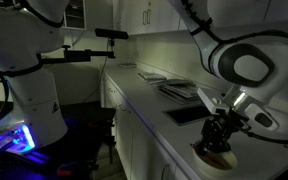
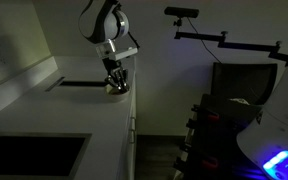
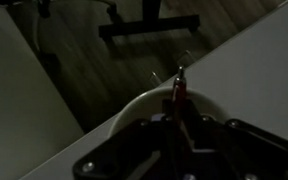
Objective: Remove the pen from the bowl and put it on the counter
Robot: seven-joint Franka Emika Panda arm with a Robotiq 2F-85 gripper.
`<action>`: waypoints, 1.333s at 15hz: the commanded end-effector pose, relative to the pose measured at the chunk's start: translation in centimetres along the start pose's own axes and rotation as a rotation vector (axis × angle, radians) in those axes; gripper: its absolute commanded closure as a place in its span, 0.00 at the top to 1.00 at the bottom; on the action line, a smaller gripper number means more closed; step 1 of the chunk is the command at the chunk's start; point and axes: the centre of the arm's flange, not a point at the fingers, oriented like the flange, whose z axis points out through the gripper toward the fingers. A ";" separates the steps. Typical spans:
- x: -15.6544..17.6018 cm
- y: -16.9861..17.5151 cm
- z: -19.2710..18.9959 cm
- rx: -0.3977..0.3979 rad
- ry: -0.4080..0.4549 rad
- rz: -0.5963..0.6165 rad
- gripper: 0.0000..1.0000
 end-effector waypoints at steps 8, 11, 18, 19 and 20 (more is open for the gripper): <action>-0.1 0.2 -1.9 0.011 -0.008 0.003 0.04; -0.9 0.3 -4.0 -0.006 -0.006 -0.002 0.04; -4.4 -2.5 -10.1 0.007 0.117 -0.116 0.04; -4.9 -3.6 -10.6 -0.006 0.143 -0.159 0.04; -5.4 -5.1 -10.8 -0.010 0.170 -0.217 0.04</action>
